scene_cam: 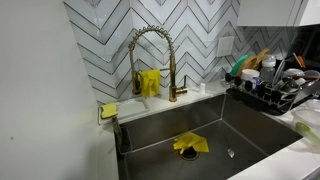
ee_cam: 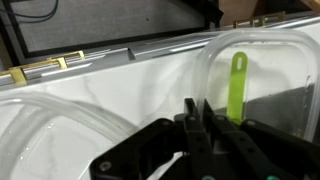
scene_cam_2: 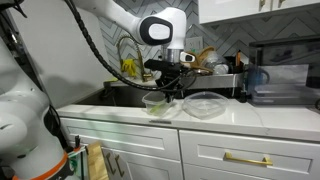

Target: Remove the lunchbox from the sink, put it on the counter, remove the lunchbox from the drying rack put it on the counter, put the lunchbox with a spoon in it in the lunchbox on the right and put them in the sink

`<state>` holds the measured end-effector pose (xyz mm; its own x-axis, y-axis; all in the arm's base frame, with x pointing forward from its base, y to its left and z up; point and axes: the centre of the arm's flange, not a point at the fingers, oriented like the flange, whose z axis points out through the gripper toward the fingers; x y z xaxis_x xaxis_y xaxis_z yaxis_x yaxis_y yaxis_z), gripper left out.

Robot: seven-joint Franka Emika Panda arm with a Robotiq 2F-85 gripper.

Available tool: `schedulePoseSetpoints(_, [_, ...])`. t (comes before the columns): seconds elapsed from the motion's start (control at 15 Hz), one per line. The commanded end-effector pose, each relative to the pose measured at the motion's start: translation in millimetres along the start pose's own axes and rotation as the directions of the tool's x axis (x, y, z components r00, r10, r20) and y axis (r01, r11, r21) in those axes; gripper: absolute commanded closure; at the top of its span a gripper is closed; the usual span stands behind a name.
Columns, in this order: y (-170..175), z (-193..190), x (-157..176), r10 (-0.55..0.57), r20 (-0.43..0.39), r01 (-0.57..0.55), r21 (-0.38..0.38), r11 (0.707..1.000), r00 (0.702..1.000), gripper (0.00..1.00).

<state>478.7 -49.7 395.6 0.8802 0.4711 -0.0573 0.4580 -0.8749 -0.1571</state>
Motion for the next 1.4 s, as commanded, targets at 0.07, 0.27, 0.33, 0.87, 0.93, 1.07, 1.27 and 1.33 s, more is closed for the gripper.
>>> schedulePoseSetpoints(0.07, [-16.5, -50.9, -17.6, -0.076, 0.013, 0.077, -0.106, 0.991, 0.997, 0.98])
schedulePoseSetpoints(0.27, [-9.3, -88.6, -40.9, -0.057, 0.003, 0.057, -0.184, 0.981, 0.998, 0.98])
schedulePoseSetpoints(0.33, [-3.4, -96.7, -48.6, -0.031, -0.012, 0.028, -0.205, 0.978, 0.999, 0.98])
schedulePoseSetpoints(0.87, [40.1, -114.9, -74.8, 0.146, -0.133, -0.171, -0.207, 0.963, 0.980, 0.93])
schedulePoseSetpoints(0.93, [41.3, -114.5, -74.9, 0.154, -0.136, -0.180, -0.206, 0.962, 0.979, 0.98])
schedulePoseSetpoints(1.07, [54.3, -111.8, -75.8, 0.202, -0.136, -0.225, -0.178, 0.958, 0.970, 0.98])
schedulePoseSetpoints(1.27, [72.4, -112.4, -80.1, 0.279, -0.169, -0.300, -0.118, 0.947, 0.945, 0.98])
schedulePoseSetpoints(1.33, [79.7, -111.4, -80.4, 0.309, -0.183, -0.330, -0.100, 0.939, 0.933, 0.98])
